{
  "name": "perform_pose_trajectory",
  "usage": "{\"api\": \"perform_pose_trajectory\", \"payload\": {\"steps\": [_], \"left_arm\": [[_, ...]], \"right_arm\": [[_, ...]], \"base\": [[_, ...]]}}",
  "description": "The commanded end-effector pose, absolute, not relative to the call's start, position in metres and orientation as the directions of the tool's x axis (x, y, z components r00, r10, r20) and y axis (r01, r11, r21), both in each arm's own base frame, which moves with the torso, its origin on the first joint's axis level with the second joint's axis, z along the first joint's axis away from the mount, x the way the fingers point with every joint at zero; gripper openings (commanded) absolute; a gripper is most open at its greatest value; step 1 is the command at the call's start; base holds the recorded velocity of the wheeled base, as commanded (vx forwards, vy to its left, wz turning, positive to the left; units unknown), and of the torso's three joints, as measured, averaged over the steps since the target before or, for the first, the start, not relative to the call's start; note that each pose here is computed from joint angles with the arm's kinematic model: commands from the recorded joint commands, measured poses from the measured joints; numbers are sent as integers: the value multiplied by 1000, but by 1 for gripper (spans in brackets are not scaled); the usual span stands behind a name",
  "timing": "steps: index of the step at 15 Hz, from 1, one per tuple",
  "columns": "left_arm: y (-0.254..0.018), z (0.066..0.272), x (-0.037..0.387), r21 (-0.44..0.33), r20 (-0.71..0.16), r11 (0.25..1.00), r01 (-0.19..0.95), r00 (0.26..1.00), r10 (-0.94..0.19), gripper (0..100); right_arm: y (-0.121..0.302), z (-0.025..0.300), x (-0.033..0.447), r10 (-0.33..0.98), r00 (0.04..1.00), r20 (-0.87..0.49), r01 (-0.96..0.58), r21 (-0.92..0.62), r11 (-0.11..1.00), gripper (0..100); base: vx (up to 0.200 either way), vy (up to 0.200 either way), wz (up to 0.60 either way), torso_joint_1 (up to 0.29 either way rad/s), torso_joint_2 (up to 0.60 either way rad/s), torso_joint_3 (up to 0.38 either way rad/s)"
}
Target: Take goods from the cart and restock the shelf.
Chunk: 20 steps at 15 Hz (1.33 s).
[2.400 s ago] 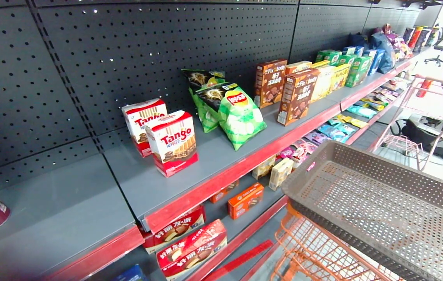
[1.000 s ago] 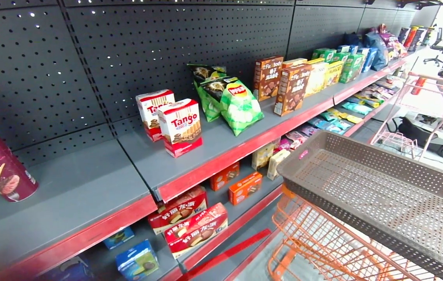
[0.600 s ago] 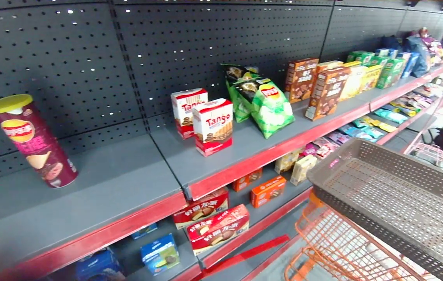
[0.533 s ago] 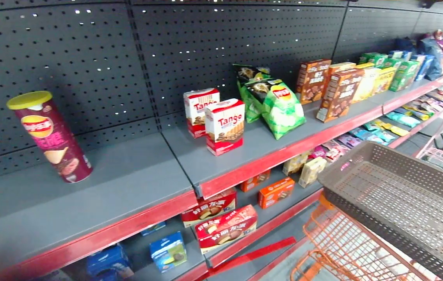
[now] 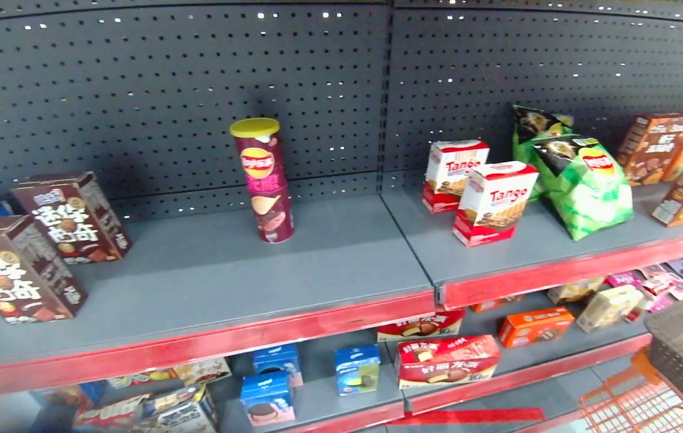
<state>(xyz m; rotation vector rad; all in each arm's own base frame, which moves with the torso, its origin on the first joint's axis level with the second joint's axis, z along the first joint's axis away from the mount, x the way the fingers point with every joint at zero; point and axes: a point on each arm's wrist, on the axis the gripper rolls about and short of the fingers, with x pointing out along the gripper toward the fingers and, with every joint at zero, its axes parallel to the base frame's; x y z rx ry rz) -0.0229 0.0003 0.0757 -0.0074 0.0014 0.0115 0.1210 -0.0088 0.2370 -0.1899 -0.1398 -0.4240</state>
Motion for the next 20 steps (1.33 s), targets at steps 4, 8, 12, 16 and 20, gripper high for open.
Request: {"api": "perform_pose_trajectory", "payload": {"steps": [4, 8, 12, 16, 20], "left_arm": [[0, 76, -23, -8, -2, 1000, -12, 1000, 12, 100], [0, 76, -23, -8, -2, 1000, -12, 1000, 12, 100], [0, 76, -23, -8, -2, 1000, -11, 1000, 11, 100], [0, 76, -23, -9, 0, 1000, -14, 1000, 14, 100], [0, 76, -23, -8, -2, 1000, -12, 1000, 12, 100]], "right_arm": [[-9, 235, 120, -395, 902, 171, 421, -155, 894, 0], [-9, 235, 120, -393, 904, 171, 419, -166, 893, 0], [-9, 234, 120, -394, 904, 168, 420, -167, 892, 0], [-9, 233, 119, -393, 904, 167, 419, -178, 890, 0], [-8, 225, 110, -391, 906, 164, 420, -214, 882, 0]], "base": [[0, 0, 300, 2, 0, 5], [0, 0, 0, 0, 0, 0], [0, 0, 0, 0, 0, 0], [0, 0, 0, 0, 0, 0], [0, 0, 0, 0, 0, 0]]}}
